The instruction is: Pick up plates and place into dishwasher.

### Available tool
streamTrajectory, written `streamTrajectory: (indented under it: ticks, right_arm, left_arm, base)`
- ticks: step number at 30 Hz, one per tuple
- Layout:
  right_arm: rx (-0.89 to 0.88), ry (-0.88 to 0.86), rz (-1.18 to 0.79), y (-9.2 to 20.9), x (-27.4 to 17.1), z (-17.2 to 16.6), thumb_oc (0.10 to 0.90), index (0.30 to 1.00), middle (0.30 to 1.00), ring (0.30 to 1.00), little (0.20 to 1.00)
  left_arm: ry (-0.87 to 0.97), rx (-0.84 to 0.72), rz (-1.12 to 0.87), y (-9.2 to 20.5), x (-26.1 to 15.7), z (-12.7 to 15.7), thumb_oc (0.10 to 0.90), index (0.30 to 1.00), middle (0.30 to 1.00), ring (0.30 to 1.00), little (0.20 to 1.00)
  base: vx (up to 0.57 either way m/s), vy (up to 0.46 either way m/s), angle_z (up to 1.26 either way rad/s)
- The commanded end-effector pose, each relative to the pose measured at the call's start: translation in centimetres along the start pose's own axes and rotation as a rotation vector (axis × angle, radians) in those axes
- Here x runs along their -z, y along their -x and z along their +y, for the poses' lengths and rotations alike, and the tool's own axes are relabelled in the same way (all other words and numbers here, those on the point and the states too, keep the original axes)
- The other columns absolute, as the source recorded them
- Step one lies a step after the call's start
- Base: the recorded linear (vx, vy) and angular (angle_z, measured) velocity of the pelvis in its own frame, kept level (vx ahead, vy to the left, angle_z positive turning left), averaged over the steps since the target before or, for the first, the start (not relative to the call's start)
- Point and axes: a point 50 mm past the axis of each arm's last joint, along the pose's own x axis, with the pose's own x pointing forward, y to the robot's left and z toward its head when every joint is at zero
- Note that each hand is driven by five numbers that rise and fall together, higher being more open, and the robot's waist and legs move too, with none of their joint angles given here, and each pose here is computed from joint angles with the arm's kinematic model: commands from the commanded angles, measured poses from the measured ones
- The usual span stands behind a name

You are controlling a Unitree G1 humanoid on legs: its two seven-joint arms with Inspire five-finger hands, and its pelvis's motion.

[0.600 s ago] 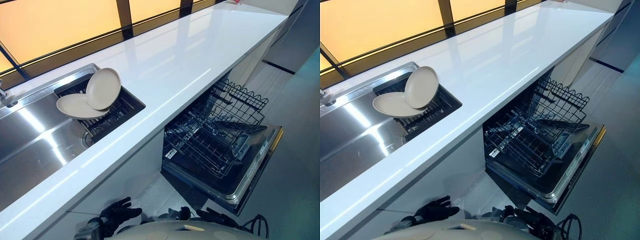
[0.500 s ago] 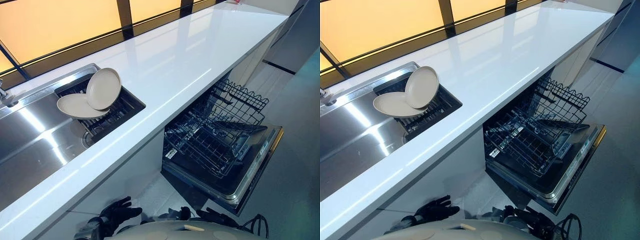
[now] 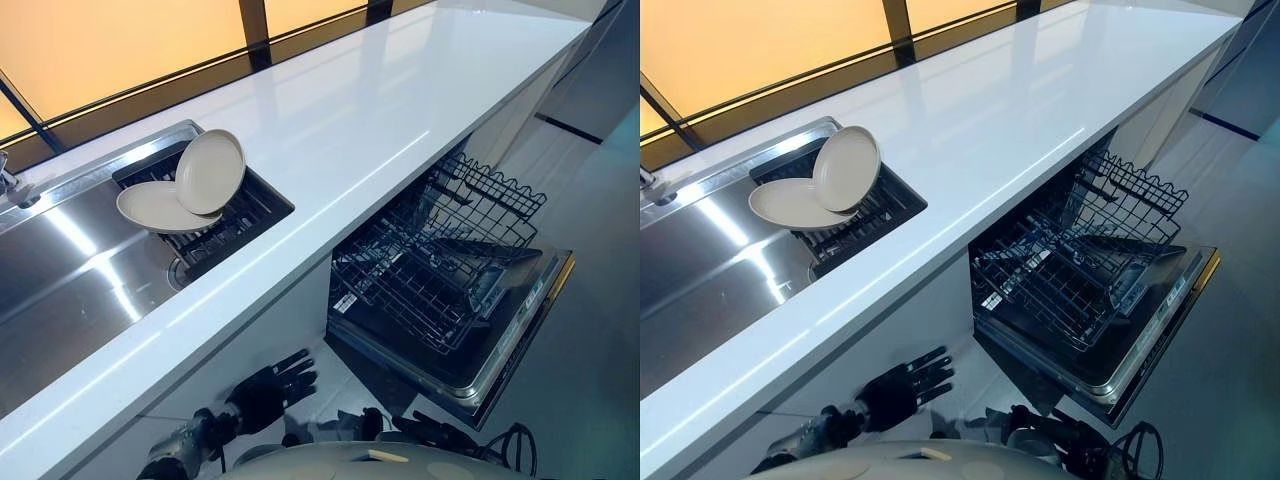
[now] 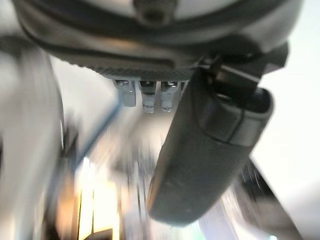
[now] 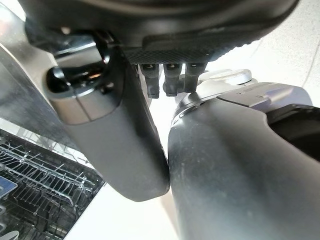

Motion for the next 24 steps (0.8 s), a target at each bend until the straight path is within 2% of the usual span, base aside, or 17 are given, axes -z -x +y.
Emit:
streamTrajectory:
  ticks: [1, 3, 7, 10, 13, 15, 16, 19, 21, 24]
  right_arm:
    - [-0.006, 0.035, 0.005, 0.2, -0.8, -0.7, 0.8, 0.9, 0.9, 0.9, 0.9]
    - [-0.01, 0.039, 0.007, 0.2, -0.7, -0.6, 0.8, 0.9, 0.9, 0.9, 0.9]
    - [-0.023, 0.058, 0.013, 0.0, -0.4, -0.2, 0.8, 0.9, 0.9, 0.9, 0.9]
    - [-0.028, 0.069, 0.019, -0.1, -0.4, 0.0, 0.8, 0.9, 0.9, 0.9, 0.9]
    - [-0.03, 0.088, 0.028, -0.2, -0.2, 0.2, 0.8, 0.9, 0.9, 0.9, 0.9]
    - [-0.028, 0.092, 0.029, -0.2, 0.0, 0.2, 0.8, 0.9, 0.9, 0.9, 0.9]
    - [-0.024, 0.094, 0.03, -0.2, 0.2, 0.3, 0.8, 0.9, 0.9, 0.9, 0.9]
    - [-0.005, 0.09, 0.026, 0.0, 0.8, 0.0, 0.8, 0.9, 0.9, 0.9, 0.9]
    - [0.008, 0.078, 0.027, 0.1, 1.4, -0.4, 0.8, 0.9, 0.9, 0.9, 0.9]
    - [0.018, 0.06, 0.027, 0.2, 1.8, -0.6, 0.8, 0.9, 0.9, 0.9, 0.9]
  left_arm:
    - [0.052, 0.563, -0.099, -3.9, -2.5, -5.8, 0.8, 0.9, 0.9, 0.9, 0.9]
    - [0.055, 0.734, -0.109, -4.7, -3.1, -7.9, 0.8, 0.9, 0.9, 0.9, 0.9]
    - [0.089, 1.063, -0.156, -6.4, -5.3, -14.0, 0.8, 0.9, 0.9, 0.9, 0.9]
    - [0.077, 1.165, -0.205, -6.9, -7.0, -17.5, 0.8, 0.9, 0.9, 0.9, 0.9]
    - [-0.087, 1.179, -0.36, -6.7, -9.9, -21.5, 0.8, 0.9, 0.9, 0.9, 0.9]
    - [-0.233, 1.104, -0.488, -6.2, -11.6, -22.6, 0.8, 0.9, 0.9, 0.9, 0.9]
    - [-0.452, 1.007, -0.667, -5.0, -13.5, -23.3, 0.8, 0.9, 0.9, 0.9, 0.9]
    - [-0.798, 0.793, -0.974, -1.5, -16.7, -25.0, 0.8, 0.9, 0.9, 0.9, 0.9]
    - [-0.983, 0.593, -1.185, 1.3, -18.6, -25.9, 0.8, 0.9, 0.9, 0.9, 0.9]
    - [-1.106, 0.416, -1.344, 3.6, -20.0, -26.6, 0.8, 0.9, 0.9, 0.9, 0.9]
  base:
    - [0.0, 0.0, 0.0]
    - [0.01, -0.015, 0.0]
    - [0.02, -0.025, 0.0]
    - [0.0, 0.0, 0.0]
    - [0.0, 0.0, 0.0]
    - [0.0, 0.0, 0.0]
    - [0.0, 0.0, 0.0]
    - [0.0, 0.0, 0.0]
    - [-0.01, -0.001, 0.04]
    - [-0.01, -0.008, 0.12]
